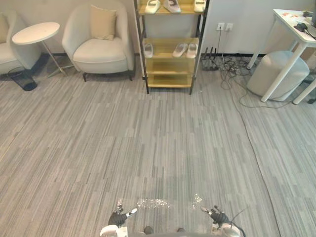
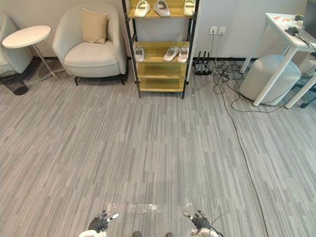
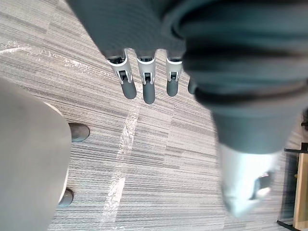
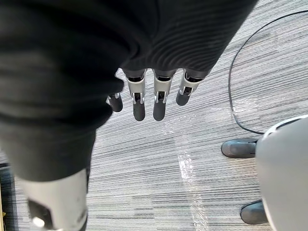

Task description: Organize the slippers on the shoe rack

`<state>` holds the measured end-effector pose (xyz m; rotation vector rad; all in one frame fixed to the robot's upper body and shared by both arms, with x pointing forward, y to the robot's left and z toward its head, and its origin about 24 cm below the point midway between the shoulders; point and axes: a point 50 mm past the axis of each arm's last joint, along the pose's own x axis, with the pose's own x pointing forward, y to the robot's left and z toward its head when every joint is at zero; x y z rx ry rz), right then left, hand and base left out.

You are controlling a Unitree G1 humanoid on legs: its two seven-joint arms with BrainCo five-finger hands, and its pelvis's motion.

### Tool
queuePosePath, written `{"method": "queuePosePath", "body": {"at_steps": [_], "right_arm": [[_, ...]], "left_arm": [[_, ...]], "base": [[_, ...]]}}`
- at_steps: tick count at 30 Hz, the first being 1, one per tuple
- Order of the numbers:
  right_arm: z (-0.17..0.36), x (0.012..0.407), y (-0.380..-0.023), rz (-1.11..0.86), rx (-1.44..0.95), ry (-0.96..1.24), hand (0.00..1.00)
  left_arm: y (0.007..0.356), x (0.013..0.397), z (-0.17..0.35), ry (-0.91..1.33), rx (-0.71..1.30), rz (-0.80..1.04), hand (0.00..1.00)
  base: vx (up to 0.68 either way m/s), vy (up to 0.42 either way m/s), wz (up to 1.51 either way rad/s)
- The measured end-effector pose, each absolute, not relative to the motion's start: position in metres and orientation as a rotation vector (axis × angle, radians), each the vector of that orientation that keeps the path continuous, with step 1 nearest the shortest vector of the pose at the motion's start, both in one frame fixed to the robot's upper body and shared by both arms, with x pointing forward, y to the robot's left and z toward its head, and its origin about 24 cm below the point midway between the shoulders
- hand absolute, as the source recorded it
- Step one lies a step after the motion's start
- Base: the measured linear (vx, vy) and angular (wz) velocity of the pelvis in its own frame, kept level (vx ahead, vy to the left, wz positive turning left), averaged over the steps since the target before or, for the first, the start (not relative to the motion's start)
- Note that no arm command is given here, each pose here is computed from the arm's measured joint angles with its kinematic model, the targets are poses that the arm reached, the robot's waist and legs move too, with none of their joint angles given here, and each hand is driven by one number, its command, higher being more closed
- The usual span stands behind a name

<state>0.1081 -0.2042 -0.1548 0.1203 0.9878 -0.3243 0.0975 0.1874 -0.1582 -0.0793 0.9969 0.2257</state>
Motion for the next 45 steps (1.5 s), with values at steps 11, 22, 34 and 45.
{"method": "queuePosePath", "body": {"at_steps": [11,22,34,45], "right_arm": [[-0.158,0.103,-0.203,-0.312,0.126,1.018,0.00],[-0.158,0.102,-0.201,-0.302,0.133,1.021,0.00],[-0.159,0.102,-0.194,-0.298,0.162,1.023,0.00],[-0.154,0.117,-0.198,-0.302,0.171,0.978,0.00]], "left_arm": [[0.191,0.095,-0.159,1.003,-0.097,0.264,0.00],[0.191,0.093,-0.160,1.014,-0.097,0.264,0.00],[0.192,0.101,-0.158,1.010,-0.069,0.233,0.00],[0.193,0.129,-0.147,0.905,-0.081,0.231,0.00]], "base": [[0.00,-0.008,-0.03],[0.00,-0.005,0.00],[0.00,-0.002,0.00],[0.19,0.009,-0.32]]}}
